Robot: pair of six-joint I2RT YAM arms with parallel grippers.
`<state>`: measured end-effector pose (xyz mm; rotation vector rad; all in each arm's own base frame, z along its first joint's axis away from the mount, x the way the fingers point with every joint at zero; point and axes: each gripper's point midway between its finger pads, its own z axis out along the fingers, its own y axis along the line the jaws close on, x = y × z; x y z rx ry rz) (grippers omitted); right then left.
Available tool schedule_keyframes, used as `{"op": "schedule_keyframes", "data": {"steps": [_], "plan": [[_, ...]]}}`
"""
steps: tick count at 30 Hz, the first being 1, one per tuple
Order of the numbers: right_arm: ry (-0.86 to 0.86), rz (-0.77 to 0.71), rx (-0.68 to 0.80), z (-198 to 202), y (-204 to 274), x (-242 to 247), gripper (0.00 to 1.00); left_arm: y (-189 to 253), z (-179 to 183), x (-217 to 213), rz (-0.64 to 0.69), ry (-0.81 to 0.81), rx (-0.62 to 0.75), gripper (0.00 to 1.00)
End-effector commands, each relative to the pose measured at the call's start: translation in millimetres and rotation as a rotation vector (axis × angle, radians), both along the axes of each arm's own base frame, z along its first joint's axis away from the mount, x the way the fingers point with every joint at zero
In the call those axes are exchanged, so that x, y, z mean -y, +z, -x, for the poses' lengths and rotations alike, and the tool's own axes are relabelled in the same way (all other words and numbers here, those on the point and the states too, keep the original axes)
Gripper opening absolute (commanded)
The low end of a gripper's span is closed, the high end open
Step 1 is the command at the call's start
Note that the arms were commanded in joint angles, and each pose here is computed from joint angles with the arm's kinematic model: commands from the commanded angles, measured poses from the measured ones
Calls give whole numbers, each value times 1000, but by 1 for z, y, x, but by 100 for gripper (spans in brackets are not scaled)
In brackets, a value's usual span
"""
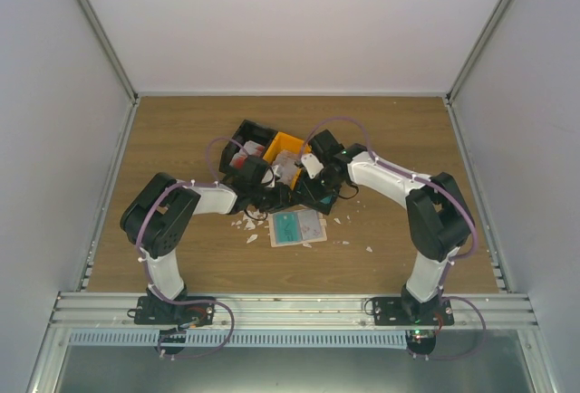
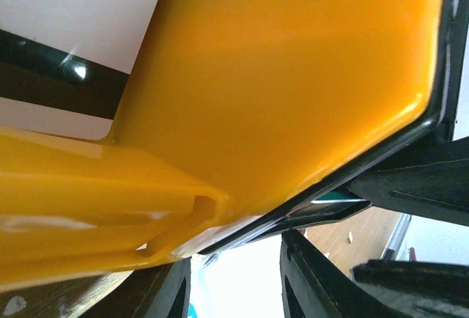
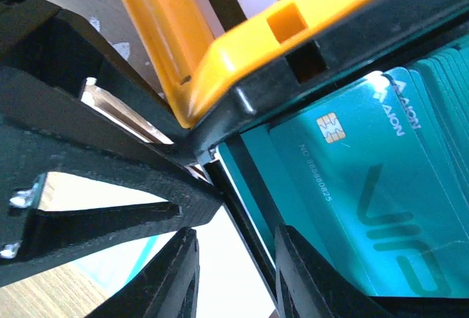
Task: Put the credit cards into the card holder
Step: Pick up the credit card from the storage box.
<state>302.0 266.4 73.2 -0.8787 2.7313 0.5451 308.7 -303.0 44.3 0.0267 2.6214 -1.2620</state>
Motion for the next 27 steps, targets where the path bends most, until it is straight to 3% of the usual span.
{"op": "schedule_keyframes", "data": {"steps": [1,7,13,27], "plan": [[-10,-90,-19,6,19,-11,32,13,-11,11,38,-18,65,36],[-64,-165,-4,-4,35,-14,34,12,-10,11,37,-18,62,36],[-142,-103,58,-22,27,7,39,13,-10,11,37,-20,64,37],[-11,-15,6,-5,-14,2,40,10,-11,13,36,-22,55,36]]}}
